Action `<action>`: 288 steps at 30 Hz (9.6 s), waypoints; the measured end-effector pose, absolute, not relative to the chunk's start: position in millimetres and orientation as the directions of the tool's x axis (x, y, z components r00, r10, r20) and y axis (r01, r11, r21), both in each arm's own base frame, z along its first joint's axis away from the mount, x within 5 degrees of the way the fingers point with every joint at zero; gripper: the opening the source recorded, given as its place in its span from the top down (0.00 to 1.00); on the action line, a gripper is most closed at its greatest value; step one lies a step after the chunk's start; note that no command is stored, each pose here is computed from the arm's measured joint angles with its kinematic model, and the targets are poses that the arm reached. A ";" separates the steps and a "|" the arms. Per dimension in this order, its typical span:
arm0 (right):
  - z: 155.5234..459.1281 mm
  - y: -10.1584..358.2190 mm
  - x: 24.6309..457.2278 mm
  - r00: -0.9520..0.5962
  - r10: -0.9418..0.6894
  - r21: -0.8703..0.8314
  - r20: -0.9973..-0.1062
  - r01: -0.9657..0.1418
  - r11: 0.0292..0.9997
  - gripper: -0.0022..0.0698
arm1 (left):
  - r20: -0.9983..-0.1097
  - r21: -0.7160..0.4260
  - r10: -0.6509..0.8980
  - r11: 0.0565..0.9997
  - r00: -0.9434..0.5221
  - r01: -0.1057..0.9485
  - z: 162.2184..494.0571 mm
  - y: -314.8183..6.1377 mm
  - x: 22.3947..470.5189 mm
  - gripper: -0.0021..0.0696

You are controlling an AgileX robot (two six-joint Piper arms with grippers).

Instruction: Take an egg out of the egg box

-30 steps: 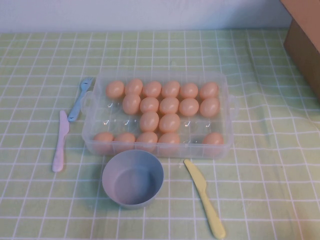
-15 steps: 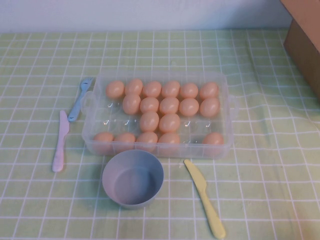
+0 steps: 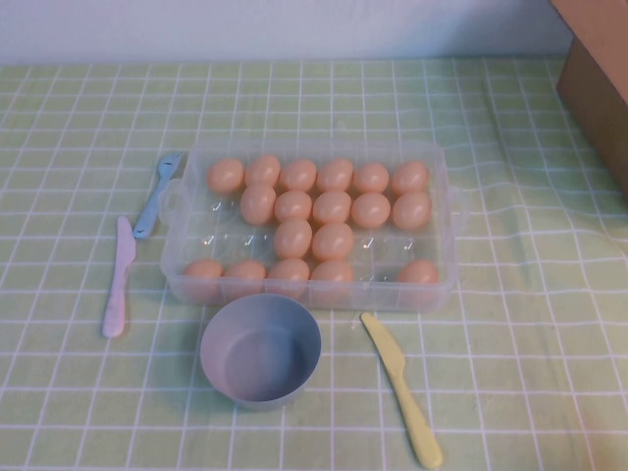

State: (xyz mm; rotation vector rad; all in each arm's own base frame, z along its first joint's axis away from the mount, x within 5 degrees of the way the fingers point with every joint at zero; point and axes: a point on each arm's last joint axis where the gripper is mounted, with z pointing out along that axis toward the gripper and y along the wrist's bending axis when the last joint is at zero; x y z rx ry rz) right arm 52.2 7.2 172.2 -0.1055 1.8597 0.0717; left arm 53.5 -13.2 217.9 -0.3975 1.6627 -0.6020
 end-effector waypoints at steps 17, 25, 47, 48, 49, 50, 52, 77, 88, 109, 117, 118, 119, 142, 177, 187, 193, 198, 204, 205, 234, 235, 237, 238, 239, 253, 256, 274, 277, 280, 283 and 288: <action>172.2 7.2 52.2 -0.285 -0.038 -0.006 -0.958 -0.110 0.994 0.99 | -0.704 -0.207 0.013 0.953 -0.710 0.223 309.3 -31.6 141.4 0.98; 172.2 7.2 52.2 -0.285 -0.038 -0.006 -0.958 -0.110 0.994 0.99 | -0.652 -0.165 0.139 0.933 -0.745 0.319 324.8 -39.7 215.0 0.98; 172.2 7.2 52.2 -0.285 -0.038 -0.006 -0.958 -0.110 0.994 0.99 | -0.609 -0.136 0.406 0.793 -0.681 0.594 316.1 -157.3 330.7 0.98; 172.2 7.2 52.2 -0.285 -0.038 -0.006 -0.958 -0.110 0.994 0.99 | -0.610 -0.135 0.406 0.793 -0.680 0.594 316.0 -158.2 333.0 0.98; 172.2 7.2 52.2 -0.285 -0.038 -0.006 -0.958 -0.110 0.994 0.99 | -0.609 -0.131 0.410 0.793 -0.679 0.595 315.5 -158.5 334.6 0.98; 172.2 7.2 52.2 -0.285 -0.038 -0.006 -0.958 -0.110 0.994 0.99 | -0.608 -0.124 0.414 0.793 -0.677 0.596 315.1 -158.9 336.7 0.98; 172.2 7.2 52.2 -0.285 -0.038 -0.006 -0.958 -0.110 0.994 0.99 | -0.604 -0.111 0.424 0.794 -0.675 0.598 313.4 -158.7 338.7 0.98; 172.2 7.2 52.2 -0.285 -0.038 -0.006 -0.958 -0.110 0.994 0.99 | -0.552 0.128 0.656 0.676 -0.514 0.725 258.3 -166.6 375.4 0.98; 172.2 7.2 52.2 -0.285 -0.038 -0.006 -0.958 -0.110 0.994 0.99 | -0.510 0.158 0.714 0.626 -0.480 0.763 229.1 -170.6 387.5 0.76; 172.2 7.2 52.2 -0.285 -0.038 -0.006 -0.958 -0.110 0.994 0.99 | -0.383 0.450 0.919 0.272 -0.092 0.851 224.8 -154.7 404.4 0.24; 172.2 7.2 52.2 -0.285 -0.038 -0.006 -0.958 -0.110 0.994 0.99 | -0.434 0.397 0.893 0.305 -0.115 0.866 212.7 -161.0 407.4 0.24; 172.2 7.2 52.2 -0.285 -0.038 -0.006 -0.958 -0.110 0.994 0.99 | -0.431 0.395 0.895 0.298 -0.111 0.869 210.1 -161.5 408.4 0.24; 172.2 7.2 52.2 -0.285 -0.038 -0.006 -0.958 -0.110 0.994 0.99 | -0.428 0.398 0.898 0.292 -0.106 0.870 208.0 -161.7 409.1 0.24; 172.2 7.2 52.2 -0.285 -0.038 -0.006 -0.958 -0.110 0.994 0.99 | -0.533 0.399 0.831 0.414 -0.160 0.818 196.3 -167.1 422.2 0.24; 172.2 7.2 52.2 -0.285 -0.038 -0.006 -0.958 -0.110 0.994 0.99 | -0.575 0.349 0.789 0.476 -0.217 0.807 180.1 -170.0 427.6 0.25; 172.2 7.2 52.2 -0.285 -0.038 -0.006 -0.958 -0.110 0.994 0.99 | -0.577 0.352 0.787 0.479 -0.217 0.804 180.4 -169.9 428.0 0.44; 172.2 7.2 52.2 -0.285 -0.038 -0.006 -0.958 -0.110 0.994 0.99 | -0.577 0.352 0.787 0.479 -0.217 0.804 180.4 -169.9 428.0 0.44; 172.2 7.2 52.2 -0.285 -0.038 -0.006 -0.958 -0.110 0.994 0.99 | -0.574 0.342 0.789 0.474 -0.219 0.811 179.7 -170.2 426.9 0.45; 172.2 7.2 52.2 -0.285 -0.038 -0.006 -0.958 -0.110 0.994 0.99 | -0.580 0.330 0.788 0.458 -0.205 0.825 197.5 -170.0 419.9 0.45; 172.2 7.2 52.2 -0.285 -0.038 -0.006 -0.958 -0.110 0.994 0.99 | -0.583 0.331 0.787 0.456 -0.200 0.826 202.6 -169.9 418.2 0.45; 172.2 7.2 52.2 -0.285 -0.038 -0.006 -0.958 -0.110 0.994 0.99 | -0.299 -0.020 0.693 0.682 -0.656 0.731 291.1 -175.7 290.5 0.45; 172.2 7.2 52.2 -0.285 -0.038 -0.006 -0.958 -0.110 0.994 0.99 | -0.292 -0.019 0.696 0.682 -0.656 0.731 287.7 -179.3 290.3 0.45; 172.2 7.2 52.2 -0.285 -0.038 -0.006 -0.958 -0.110 0.994 0.99 | -0.272 -0.025 0.695 0.687 -0.666 0.727 277.7 -187.5 291.9 0.45; 172.2 7.2 52.2 -0.285 -0.038 -0.006 -0.958 -0.110 0.994 0.99 | -0.257 -0.028 0.697 0.687 -0.669 0.726 271.7 -190.3 293.3 0.45; 172.2 7.2 52.2 -0.285 -0.038 -0.006 -0.958 -0.110 0.994 0.99 | -0.241 -0.032 0.701 0.686 -0.672 0.727 265.2 -193.1 295.0 0.45; 172.2 7.2 52.2 -0.285 -0.038 -0.006 -0.958 -0.110 0.994 0.99 | -0.120 0.001 0.717 0.692 -0.687 0.722 212.8 -202.1 312.8 0.45; 172.2 7.2 52.2 -0.285 -0.038 -0.006 -0.958 -0.110 0.994 0.99 | -0.116 0.000 0.716 0.693 -0.688 0.721 207.4 -203.7 314.5 0.45; 172.2 7.2 52.2 -0.285 -0.038 -0.006 -0.958 -0.110 0.994 0.99 | -0.117 -0.006 0.676 0.732 -0.727 0.681 200.3 -205.4 317.3 0.45; 172.2 7.2 52.2 -0.285 -0.038 -0.006 -0.958 -0.110 0.994 0.99 | -0.117 -0.007 0.668 0.740 -0.735 0.673 200.3 -205.4 317.3 0.45; 172.2 7.2 52.2 -0.285 -0.038 -0.006 -0.958 -0.110 0.994 0.99 | -0.117 -0.008 0.663 0.744 -0.739 0.669 200.3 -205.4 317.3 0.45; 172.2 7.2 52.2 -0.285 -0.038 -0.006 -0.958 -0.110 0.994 0.99 | -0.117 -0.008 0.663 0.744 -0.739 0.668 200.3 -205.8 317.1 0.45; 172.2 7.2 52.2 -0.285 -0.038 -0.006 -0.958 -0.110 0.994 0.99 | -0.121 -0.006 0.675 0.733 -0.728 0.680 202.3 -210.6 313.4 0.41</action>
